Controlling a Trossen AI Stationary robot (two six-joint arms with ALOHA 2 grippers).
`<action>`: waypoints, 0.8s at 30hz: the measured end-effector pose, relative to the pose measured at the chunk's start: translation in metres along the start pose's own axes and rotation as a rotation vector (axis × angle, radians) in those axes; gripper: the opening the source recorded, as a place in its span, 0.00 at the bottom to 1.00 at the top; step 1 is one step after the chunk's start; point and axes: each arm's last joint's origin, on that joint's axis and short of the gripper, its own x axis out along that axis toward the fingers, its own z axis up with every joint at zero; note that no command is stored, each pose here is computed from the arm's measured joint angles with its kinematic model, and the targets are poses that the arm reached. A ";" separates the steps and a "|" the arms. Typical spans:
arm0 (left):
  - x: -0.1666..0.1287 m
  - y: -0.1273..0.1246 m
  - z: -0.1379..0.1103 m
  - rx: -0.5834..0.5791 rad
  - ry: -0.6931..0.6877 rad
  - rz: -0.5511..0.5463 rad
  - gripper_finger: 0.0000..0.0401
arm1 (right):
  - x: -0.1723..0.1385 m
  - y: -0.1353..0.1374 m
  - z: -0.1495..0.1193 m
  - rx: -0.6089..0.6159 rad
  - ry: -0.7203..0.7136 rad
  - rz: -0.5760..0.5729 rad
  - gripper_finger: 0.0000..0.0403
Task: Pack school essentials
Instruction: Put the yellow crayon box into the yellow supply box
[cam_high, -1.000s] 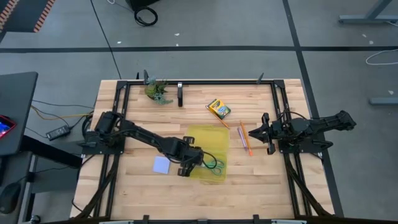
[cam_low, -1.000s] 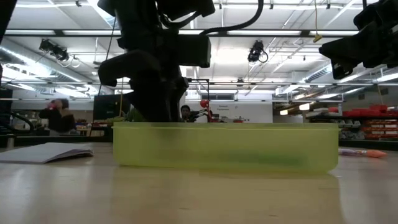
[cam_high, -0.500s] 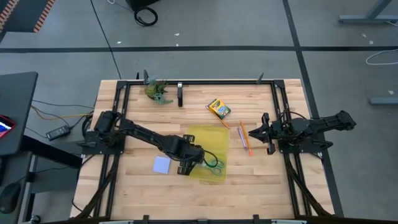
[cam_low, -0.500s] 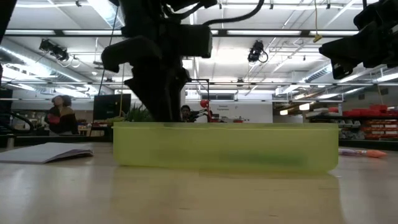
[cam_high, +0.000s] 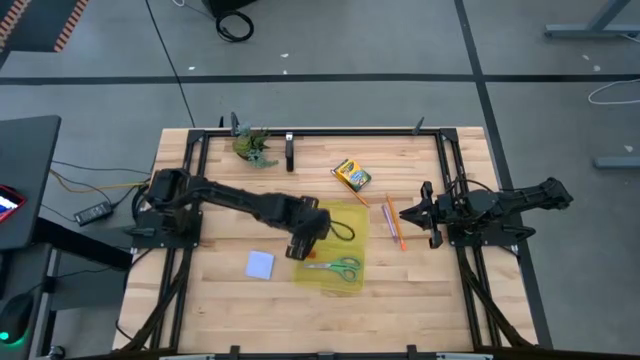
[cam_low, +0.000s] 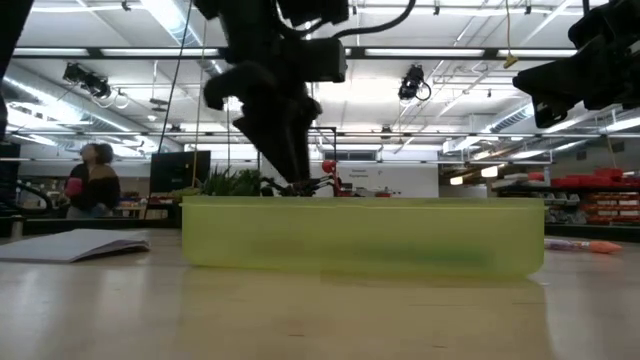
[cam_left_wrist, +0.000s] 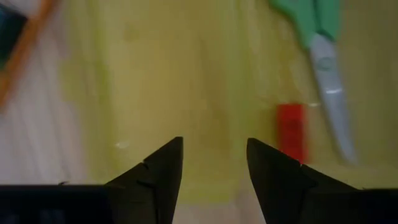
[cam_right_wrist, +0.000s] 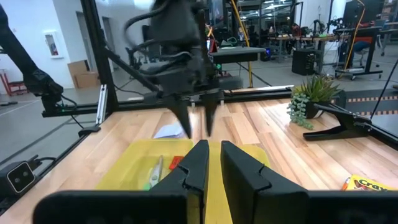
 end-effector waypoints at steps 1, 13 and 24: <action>0.001 0.008 0.000 0.021 -0.019 0.007 0.45 | 0.000 0.000 0.000 0.000 0.000 0.000 0.13; 0.007 0.120 -0.012 0.200 -0.284 0.167 0.36 | 0.000 0.000 0.000 0.000 0.000 0.000 0.13; 0.031 0.187 -0.023 0.208 -0.394 0.219 0.39 | 0.000 0.000 0.000 -0.001 0.003 0.000 0.13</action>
